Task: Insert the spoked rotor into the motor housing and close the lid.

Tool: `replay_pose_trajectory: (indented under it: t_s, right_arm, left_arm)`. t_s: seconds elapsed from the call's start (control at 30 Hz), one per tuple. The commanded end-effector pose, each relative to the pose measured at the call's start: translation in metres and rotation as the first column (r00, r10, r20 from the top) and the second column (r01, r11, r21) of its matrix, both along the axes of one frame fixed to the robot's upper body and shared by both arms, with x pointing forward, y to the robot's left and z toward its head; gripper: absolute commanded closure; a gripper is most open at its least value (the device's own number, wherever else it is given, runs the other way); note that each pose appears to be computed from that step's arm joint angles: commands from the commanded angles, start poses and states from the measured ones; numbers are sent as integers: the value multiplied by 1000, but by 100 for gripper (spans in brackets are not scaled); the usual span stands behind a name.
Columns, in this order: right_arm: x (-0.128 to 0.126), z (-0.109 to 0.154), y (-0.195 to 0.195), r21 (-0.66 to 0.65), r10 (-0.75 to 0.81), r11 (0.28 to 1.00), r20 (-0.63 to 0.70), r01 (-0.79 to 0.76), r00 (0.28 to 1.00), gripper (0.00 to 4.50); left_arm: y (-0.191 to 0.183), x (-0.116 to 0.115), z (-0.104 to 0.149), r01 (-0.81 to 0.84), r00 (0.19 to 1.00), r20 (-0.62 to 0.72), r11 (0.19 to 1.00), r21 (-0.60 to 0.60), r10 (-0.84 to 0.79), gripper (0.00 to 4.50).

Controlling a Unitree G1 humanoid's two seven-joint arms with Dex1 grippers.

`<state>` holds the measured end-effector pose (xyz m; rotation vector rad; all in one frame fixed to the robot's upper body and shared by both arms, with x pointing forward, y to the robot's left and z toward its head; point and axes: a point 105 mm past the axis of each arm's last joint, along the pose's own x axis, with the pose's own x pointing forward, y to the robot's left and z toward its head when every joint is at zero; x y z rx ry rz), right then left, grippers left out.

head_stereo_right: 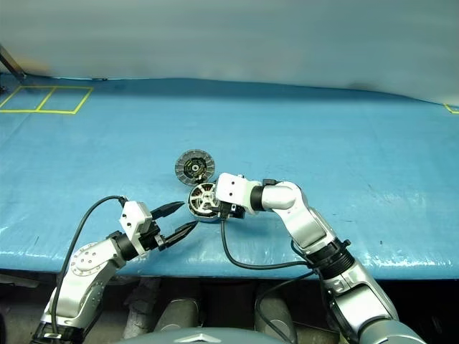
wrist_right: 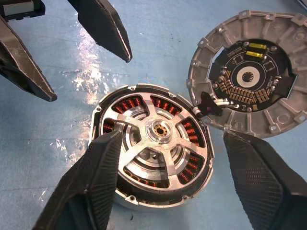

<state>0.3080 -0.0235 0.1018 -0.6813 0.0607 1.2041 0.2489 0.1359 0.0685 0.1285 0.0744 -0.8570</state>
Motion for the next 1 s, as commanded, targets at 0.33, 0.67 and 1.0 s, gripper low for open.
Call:
replay_pose_trajectory:
  t_s: [0.33, 0.67, 1.0]
  right_arm:
    - [-6, 37, 6, 224, 13, 975, -7, -11, 1000, 155]
    - [2, 6, 9, 269, -119, 952, -112, 145, 987, 449]
    - [0, -23, 0, 52, -99, 994, -29, 100, 995, 449]
  left_arm:
    - [0, 0, 7, -4, 1000, 29, 1000, -10, 4, 115]
    - [1, 2, 8, -15, 999, 38, 1000, -6, 15, 115]
    - [2, 2, 8, -7, 999, 37, 1000, 2, 7, 115]
